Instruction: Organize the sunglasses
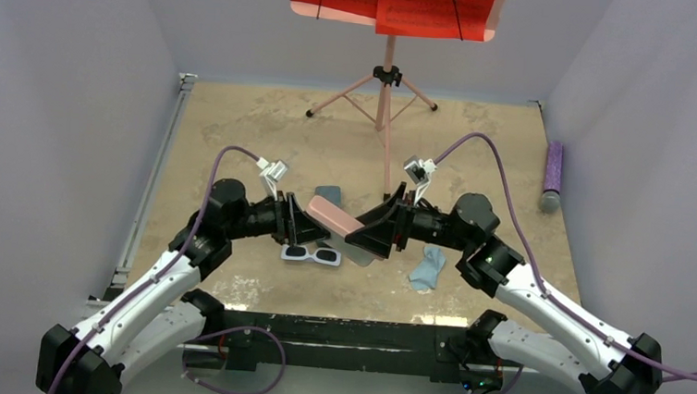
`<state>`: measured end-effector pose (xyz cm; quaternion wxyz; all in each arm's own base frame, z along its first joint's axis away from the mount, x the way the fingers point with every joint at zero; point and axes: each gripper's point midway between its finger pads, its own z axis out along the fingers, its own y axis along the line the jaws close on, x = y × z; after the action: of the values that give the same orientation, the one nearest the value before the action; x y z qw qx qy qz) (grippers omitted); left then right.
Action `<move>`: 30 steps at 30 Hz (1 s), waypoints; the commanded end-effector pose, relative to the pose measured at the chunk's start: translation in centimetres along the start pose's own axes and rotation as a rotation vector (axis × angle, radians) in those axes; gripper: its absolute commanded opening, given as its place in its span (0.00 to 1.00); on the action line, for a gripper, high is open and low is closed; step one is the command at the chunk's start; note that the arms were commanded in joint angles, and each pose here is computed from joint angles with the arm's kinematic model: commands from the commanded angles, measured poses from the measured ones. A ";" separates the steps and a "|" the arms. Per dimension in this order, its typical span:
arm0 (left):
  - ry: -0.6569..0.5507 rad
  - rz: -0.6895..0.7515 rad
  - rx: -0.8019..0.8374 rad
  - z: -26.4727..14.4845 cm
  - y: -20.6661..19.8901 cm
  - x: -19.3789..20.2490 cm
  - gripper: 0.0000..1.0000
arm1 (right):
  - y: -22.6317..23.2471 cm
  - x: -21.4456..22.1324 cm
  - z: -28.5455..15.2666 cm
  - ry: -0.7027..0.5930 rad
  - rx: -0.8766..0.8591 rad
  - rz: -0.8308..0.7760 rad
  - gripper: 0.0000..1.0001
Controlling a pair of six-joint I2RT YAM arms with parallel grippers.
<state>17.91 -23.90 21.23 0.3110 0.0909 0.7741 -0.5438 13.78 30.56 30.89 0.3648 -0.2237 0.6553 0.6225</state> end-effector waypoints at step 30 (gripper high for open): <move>0.007 0.184 0.057 -0.8 -1.9 -0.7 0.31 | 2.1 1.8 -1.6 0.170 -0.113 0.094 0.00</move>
<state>16.60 -23.23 21.33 0.3265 0.1550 0.7731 -0.5212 11.49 29.31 26.87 0.2506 -0.2365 0.7117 0.6121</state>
